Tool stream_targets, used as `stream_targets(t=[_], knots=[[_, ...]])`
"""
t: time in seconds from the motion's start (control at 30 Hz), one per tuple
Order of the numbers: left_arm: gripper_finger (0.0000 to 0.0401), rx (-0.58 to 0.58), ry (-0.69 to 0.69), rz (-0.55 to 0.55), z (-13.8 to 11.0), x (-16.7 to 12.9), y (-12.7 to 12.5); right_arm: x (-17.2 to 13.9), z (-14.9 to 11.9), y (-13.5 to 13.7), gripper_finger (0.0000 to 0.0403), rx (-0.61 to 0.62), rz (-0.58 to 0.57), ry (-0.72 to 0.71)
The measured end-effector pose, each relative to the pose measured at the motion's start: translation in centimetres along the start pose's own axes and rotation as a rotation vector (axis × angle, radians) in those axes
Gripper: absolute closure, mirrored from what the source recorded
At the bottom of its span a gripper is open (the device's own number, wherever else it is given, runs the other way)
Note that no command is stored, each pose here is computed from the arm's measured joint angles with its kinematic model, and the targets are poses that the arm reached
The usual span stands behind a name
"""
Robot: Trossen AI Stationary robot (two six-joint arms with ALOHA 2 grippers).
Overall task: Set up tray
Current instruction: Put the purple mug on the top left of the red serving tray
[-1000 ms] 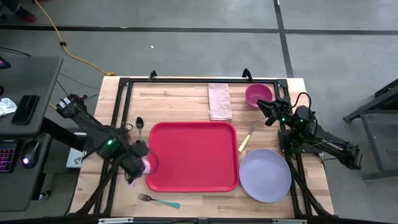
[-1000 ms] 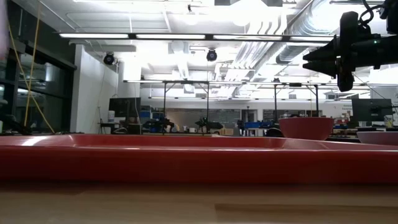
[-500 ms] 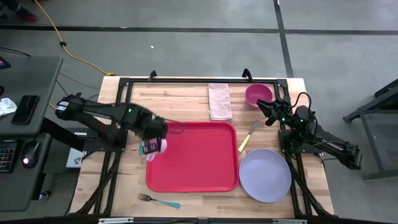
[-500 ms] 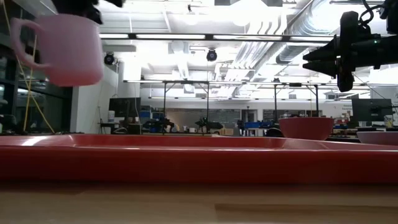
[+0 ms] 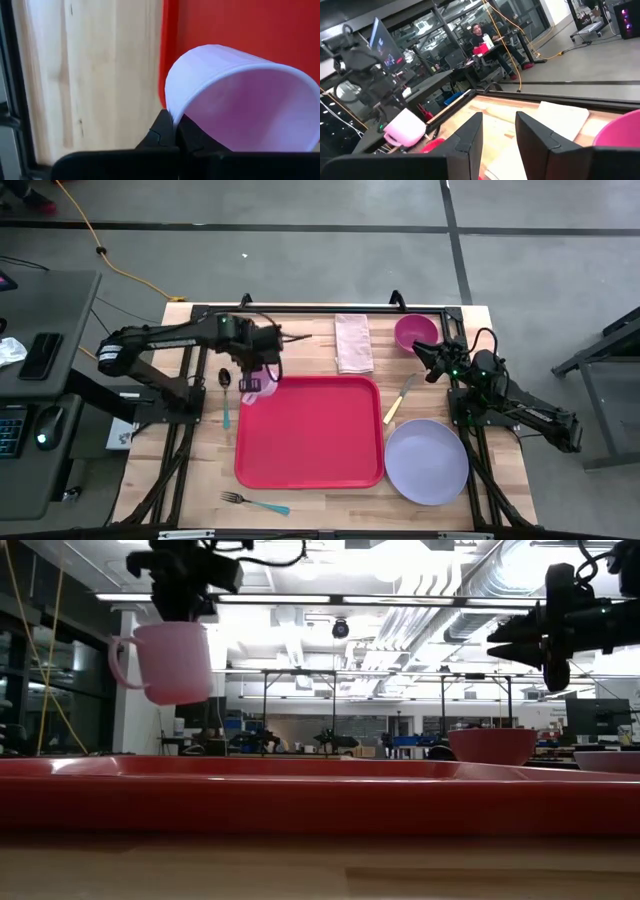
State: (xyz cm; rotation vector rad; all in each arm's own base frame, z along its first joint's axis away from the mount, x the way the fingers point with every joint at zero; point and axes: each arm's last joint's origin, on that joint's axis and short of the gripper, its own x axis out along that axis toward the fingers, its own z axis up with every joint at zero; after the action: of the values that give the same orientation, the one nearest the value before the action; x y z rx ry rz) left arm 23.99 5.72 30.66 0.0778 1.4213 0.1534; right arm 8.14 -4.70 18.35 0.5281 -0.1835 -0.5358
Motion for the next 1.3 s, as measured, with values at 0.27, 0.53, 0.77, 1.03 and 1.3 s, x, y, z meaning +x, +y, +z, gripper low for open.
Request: stream_targets(t=[0.27, 0.53, 0.77, 1.03, 1.3], knots=[[0.0387, 0.106, 0.062, -0.055, 1.0, 2.5, 2.0, 0.0, 0.0, 0.0, 0.0308, 0.000, -0.002, 0.004], [0.0387, 0.168, 0.097, -0.101, 1.9, 4.4, 2.5, 0.0, -0.1, -0.1, 0.0308, -0.008, -0.008, 0.014], [0.0387, 0.162, 0.125, -0.104, 1.4, 6.4, 2.1, 0.0, -0.2, -0.1, 0.0308, -0.035, -0.009, 0.016], [0.0387, 0.118, 0.187, -0.112, 0.0, 8.7, 1.5, 0.0, -0.2, -0.1, 0.0308, -0.035, -0.009, 0.016], [0.0387, 0.108, 0.151, -0.110, 0.2, 9.0, 1.5, 0.0, -0.2, -0.1, 0.0308, -0.033, -0.009, 0.016]])
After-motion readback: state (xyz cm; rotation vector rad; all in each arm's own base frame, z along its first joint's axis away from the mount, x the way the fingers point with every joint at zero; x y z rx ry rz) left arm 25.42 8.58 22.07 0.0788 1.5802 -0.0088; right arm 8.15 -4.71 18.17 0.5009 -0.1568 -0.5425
